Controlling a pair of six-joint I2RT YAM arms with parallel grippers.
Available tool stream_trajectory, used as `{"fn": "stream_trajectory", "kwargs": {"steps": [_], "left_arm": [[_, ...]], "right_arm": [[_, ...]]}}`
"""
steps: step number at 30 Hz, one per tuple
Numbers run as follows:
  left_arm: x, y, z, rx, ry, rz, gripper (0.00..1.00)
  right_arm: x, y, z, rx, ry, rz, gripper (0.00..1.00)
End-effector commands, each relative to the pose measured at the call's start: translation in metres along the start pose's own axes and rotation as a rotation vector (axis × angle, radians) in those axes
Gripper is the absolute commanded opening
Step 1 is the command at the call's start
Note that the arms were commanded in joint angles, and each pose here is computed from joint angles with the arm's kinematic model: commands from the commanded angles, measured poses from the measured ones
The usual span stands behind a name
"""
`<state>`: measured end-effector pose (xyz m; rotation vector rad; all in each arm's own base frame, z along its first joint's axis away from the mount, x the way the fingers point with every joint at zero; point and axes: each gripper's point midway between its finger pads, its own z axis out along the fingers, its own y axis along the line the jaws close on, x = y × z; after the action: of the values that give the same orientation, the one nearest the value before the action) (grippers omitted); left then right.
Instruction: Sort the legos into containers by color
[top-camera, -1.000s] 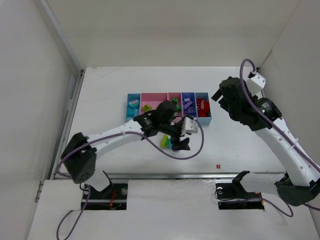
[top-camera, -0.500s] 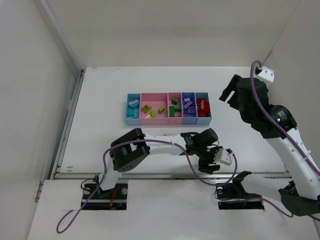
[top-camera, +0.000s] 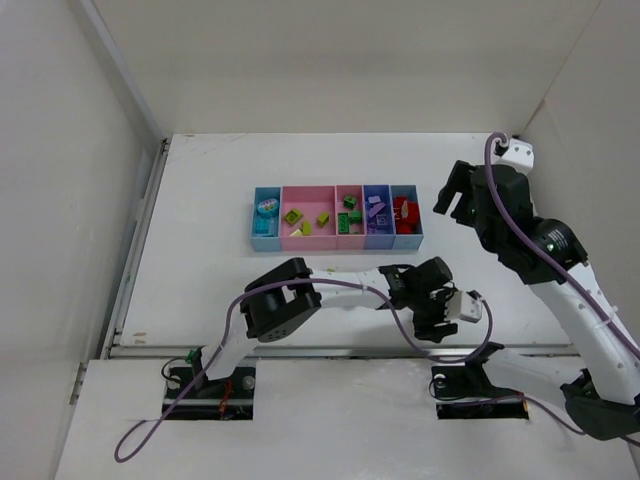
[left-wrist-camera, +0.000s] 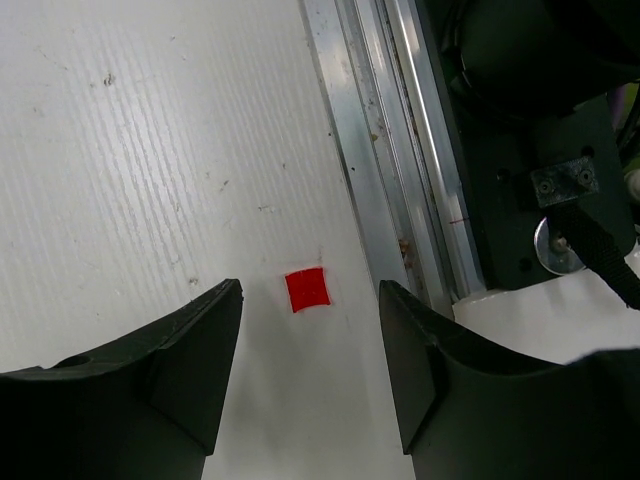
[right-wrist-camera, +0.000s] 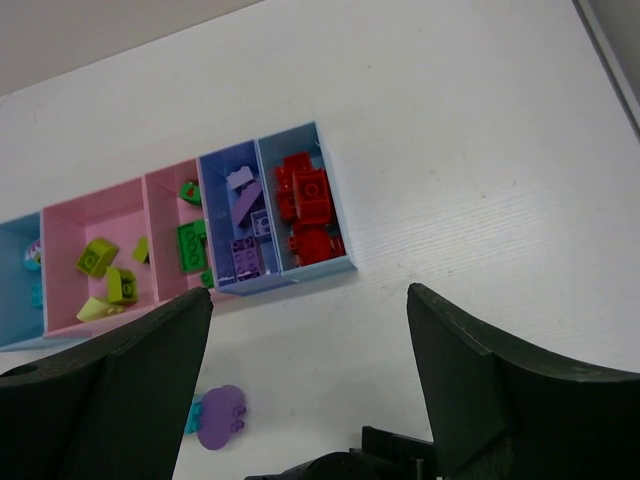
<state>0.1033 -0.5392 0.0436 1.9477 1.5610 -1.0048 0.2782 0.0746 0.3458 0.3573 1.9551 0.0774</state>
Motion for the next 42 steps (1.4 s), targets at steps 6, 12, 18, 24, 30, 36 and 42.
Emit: {"fn": "stream_trajectory", "kwargs": {"steps": [6, 12, 18, 24, 30, 36, 42], "left_arm": [[0.004, 0.011, 0.006, -0.055, 0.05, -0.032, 0.51], [0.013, 0.006, 0.016, -0.095, 0.092, -0.015, 0.5], [0.021, 0.001, 0.02, -0.091, 0.121, -0.031, 0.37], [0.027, -0.004, 0.023, -0.079, 0.14, -0.032, 0.09], [0.023, -0.001, 0.02, -0.098, 0.137, -0.028, 0.0], [0.022, -0.002, 0.014, -0.107, 0.141, -0.018, 0.0], [0.006, -0.002, 0.005, -0.115, 0.111, 0.004, 0.0]], "right_arm": [[-0.02, -0.001, -0.005, -0.022, -0.091, 0.003, 0.86], [-0.018, -0.004, -0.005, -0.015, -0.096, 0.005, 0.86], [-0.015, -0.008, -0.007, -0.015, -0.096, 0.005, 0.86], [-0.016, -0.009, -0.01, -0.022, -0.109, 0.015, 0.86], [-0.018, -0.01, -0.013, -0.026, -0.116, 0.021, 0.86], [-0.021, -0.013, -0.018, -0.034, -0.13, 0.032, 0.86], [-0.023, -0.014, -0.021, -0.038, -0.136, 0.038, 0.86]]}}
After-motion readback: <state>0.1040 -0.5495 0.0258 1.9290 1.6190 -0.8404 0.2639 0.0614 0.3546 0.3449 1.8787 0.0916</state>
